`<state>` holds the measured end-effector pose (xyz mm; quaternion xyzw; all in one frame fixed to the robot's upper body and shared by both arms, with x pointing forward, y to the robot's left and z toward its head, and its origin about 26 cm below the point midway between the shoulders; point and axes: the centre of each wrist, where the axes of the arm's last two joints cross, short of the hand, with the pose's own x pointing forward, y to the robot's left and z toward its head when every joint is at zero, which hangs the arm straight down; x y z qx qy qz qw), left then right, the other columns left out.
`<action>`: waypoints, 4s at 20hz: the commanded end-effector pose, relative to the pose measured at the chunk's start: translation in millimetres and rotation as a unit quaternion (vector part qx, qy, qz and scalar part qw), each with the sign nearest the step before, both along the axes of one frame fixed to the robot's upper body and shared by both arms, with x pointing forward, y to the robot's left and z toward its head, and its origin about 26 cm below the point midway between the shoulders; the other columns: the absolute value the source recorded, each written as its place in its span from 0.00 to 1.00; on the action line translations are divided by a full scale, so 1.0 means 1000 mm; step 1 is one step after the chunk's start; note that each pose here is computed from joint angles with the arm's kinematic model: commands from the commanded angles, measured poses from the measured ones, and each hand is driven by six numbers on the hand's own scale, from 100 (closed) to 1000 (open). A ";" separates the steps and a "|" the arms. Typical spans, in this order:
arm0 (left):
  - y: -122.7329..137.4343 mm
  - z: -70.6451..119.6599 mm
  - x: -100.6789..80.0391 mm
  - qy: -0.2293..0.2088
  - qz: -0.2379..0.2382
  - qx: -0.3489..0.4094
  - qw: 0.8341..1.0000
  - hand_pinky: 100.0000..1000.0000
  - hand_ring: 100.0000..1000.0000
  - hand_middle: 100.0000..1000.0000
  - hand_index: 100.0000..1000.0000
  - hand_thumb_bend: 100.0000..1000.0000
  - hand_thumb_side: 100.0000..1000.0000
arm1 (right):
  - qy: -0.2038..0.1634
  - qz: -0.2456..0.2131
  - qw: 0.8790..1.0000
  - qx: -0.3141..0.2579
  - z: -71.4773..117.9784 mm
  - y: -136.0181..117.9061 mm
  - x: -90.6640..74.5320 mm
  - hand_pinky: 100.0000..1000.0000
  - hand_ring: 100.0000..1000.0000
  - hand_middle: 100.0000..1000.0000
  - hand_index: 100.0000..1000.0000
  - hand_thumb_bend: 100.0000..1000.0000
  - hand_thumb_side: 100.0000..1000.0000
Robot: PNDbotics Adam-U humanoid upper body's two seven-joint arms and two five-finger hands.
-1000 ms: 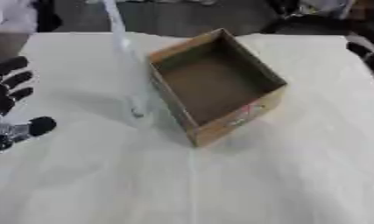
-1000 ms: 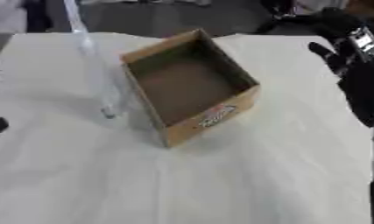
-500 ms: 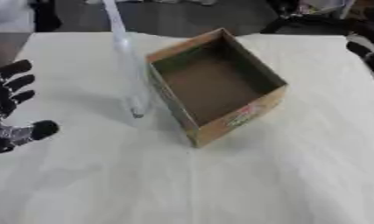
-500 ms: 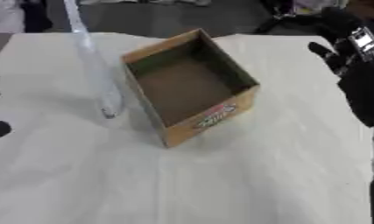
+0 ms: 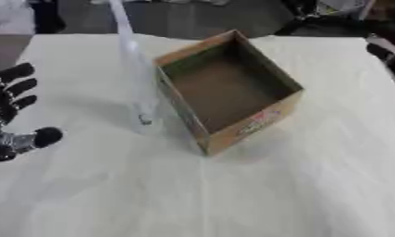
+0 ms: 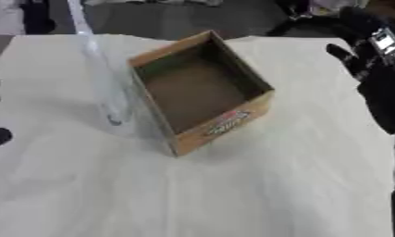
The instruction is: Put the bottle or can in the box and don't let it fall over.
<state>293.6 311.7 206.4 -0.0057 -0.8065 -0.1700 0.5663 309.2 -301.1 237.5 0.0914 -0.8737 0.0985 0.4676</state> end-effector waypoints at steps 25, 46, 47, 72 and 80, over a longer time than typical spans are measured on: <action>-0.027 0.032 0.021 -0.041 -0.070 0.026 0.996 1.00 1.00 1.00 0.91 0.81 0.00 | -0.019 -0.011 1.000 -0.014 0.010 -0.005 -0.002 0.97 1.00 1.00 0.84 0.00 0.48; -0.051 0.032 0.072 -0.008 -0.140 0.049 0.989 1.00 1.00 1.00 0.89 0.82 0.00 | -0.016 -0.001 1.000 -0.016 0.009 -0.001 0.001 0.97 1.00 1.00 0.84 0.00 0.48; -0.051 0.031 0.073 -0.006 -0.139 0.051 0.989 1.00 1.00 1.00 0.89 0.82 0.00 | -0.016 -0.001 1.000 -0.016 0.009 -0.001 0.001 0.97 1.00 1.00 0.84 0.00 0.48; -0.053 0.006 0.113 0.045 -0.152 0.037 0.987 1.00 1.00 1.00 0.87 0.82 0.00 | -0.016 0.003 1.000 -0.020 0.008 -0.001 0.002 0.97 1.00 1.00 0.84 0.00 0.48; -0.059 0.008 0.123 0.049 -0.168 0.037 0.984 1.00 1.00 1.00 0.88 0.81 0.01 | -0.018 0.006 1.000 -0.020 0.009 0.000 0.002 0.97 1.00 1.00 0.84 0.00 0.48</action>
